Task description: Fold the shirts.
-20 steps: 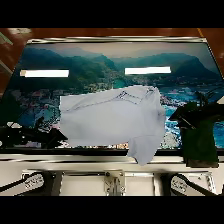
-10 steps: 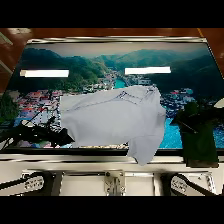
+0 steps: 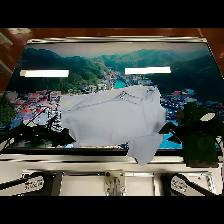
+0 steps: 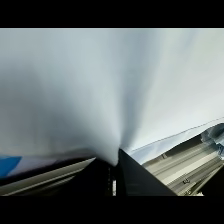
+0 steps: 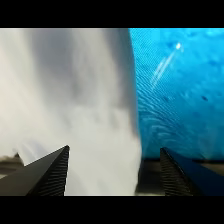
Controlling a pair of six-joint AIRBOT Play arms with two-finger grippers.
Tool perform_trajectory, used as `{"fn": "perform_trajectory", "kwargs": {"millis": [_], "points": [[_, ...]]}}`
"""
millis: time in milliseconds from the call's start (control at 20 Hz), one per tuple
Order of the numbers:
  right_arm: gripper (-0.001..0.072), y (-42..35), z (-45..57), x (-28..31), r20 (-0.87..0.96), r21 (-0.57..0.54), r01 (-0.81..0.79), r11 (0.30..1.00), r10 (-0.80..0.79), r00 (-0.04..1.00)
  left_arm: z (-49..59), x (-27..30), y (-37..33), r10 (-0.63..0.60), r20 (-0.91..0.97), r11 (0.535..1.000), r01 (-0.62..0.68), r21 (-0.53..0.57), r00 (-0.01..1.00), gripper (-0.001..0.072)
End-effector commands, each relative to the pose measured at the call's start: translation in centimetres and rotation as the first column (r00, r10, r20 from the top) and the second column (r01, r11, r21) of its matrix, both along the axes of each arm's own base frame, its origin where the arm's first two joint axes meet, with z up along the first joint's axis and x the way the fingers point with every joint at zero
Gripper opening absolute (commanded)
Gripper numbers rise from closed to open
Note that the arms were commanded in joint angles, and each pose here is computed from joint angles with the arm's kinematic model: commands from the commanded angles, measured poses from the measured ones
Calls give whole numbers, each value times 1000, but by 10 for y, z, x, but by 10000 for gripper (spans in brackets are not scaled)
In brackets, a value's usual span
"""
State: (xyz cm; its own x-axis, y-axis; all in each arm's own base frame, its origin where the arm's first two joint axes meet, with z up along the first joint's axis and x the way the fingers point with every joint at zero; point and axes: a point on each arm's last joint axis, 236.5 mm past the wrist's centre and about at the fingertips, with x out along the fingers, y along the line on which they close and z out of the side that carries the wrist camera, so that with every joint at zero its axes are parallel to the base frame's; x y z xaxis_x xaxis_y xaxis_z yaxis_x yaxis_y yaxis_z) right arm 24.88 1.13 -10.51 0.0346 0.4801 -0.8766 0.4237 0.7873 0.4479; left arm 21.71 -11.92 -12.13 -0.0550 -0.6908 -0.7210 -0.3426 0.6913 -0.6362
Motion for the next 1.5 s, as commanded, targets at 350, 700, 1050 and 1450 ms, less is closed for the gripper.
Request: {"fn": "perform_trajectory", "kwargs": {"millis": [350,700,1050,1450], "points": [[60,21,-17,26,113,-39,61,997,-56,992,13,21,5,-35,114,999,32,21,993,36],[59,13,303,144,862,-243,73,967,180,474,328,157,37,-126,856,974,-102,203,501,37],[59,22,659,-22,855,-189,454,870,374,-360,693,3,24,-232,883,926,-371,72,-408,37],[59,19,614,-79,870,-358,494,792,475,-131,638,-54,56,-407,901,799,-535,274,-147,38]]}}
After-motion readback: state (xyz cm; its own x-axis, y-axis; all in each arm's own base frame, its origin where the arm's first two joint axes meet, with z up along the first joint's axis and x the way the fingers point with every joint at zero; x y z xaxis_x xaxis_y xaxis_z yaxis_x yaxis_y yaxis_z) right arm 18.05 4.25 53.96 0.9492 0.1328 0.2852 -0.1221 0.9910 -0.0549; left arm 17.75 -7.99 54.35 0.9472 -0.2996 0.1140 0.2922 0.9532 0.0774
